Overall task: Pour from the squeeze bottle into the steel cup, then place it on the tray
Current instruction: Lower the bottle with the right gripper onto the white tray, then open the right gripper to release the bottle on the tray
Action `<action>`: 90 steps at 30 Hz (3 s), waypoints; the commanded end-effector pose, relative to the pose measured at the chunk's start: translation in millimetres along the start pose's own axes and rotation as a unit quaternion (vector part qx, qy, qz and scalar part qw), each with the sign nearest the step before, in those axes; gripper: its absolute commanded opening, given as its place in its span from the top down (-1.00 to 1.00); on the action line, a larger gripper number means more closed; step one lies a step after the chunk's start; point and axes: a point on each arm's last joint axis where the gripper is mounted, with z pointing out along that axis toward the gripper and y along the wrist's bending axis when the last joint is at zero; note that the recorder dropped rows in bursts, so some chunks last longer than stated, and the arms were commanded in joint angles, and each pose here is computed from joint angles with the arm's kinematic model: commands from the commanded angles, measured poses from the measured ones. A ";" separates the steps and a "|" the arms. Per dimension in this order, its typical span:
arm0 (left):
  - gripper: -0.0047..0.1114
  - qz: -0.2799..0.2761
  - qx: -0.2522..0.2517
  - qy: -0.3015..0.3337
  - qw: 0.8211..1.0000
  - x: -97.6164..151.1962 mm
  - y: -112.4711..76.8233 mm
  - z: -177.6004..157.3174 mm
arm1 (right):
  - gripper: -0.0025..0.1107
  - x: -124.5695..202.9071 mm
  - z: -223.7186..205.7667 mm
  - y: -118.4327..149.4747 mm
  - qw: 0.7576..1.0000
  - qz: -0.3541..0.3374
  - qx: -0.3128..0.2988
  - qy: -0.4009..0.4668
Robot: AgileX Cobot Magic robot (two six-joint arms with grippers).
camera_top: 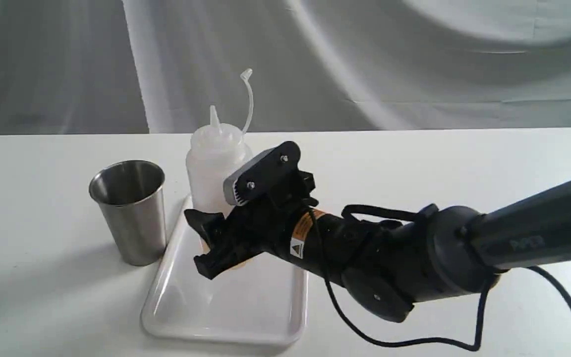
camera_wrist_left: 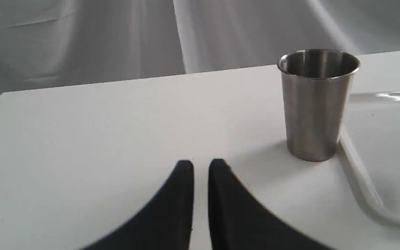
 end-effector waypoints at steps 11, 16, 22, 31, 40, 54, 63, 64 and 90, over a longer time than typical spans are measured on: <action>0.78 0.001 0.003 -0.004 1.000 0.6 -0.4 0.0 | 0.96 14.7 5.7 -1.9 0.999 -0.045 0.001 -0.030; 0.78 0.001 0.003 -0.004 1.000 0.6 -0.4 0.0 | 0.96 19.3 7.5 -1.0 0.998 -0.042 0.000 -0.044; 0.78 0.001 0.003 -0.004 1.000 0.6 -0.4 0.0 | 0.96 23.5 9.1 -0.3 0.997 -0.037 0.000 -0.068; 0.78 0.001 0.003 -0.004 1.000 0.6 -0.4 0.0 | 0.96 25.6 9.6 -1.0 0.997 -0.032 0.004 -0.069; 0.78 0.001 0.003 -0.004 1.000 0.6 -0.4 0.0 | 0.96 35.5 11.7 -1.2 0.998 -0.027 0.008 -0.063; 0.78 0.001 0.003 -0.004 1.000 0.6 -0.4 0.0 | 0.96 53.6 15.7 -1.1 0.999 -0.024 0.012 -0.047; 0.78 0.001 0.003 -0.004 1.000 0.6 -0.4 0.0 | 0.96 57.3 16.2 -0.8 0.999 -0.025 0.011 -0.043; 0.78 0.001 0.003 -0.004 1.000 0.6 -0.4 0.0 | 0.96 57.3 16.2 -0.8 0.999 -0.025 0.011 -0.043; 0.78 0.001 0.003 -0.004 1.000 0.6 -0.4 0.0 | -0.59 57.9 16.2 -0.9 0.999 -0.018 0.011 -0.037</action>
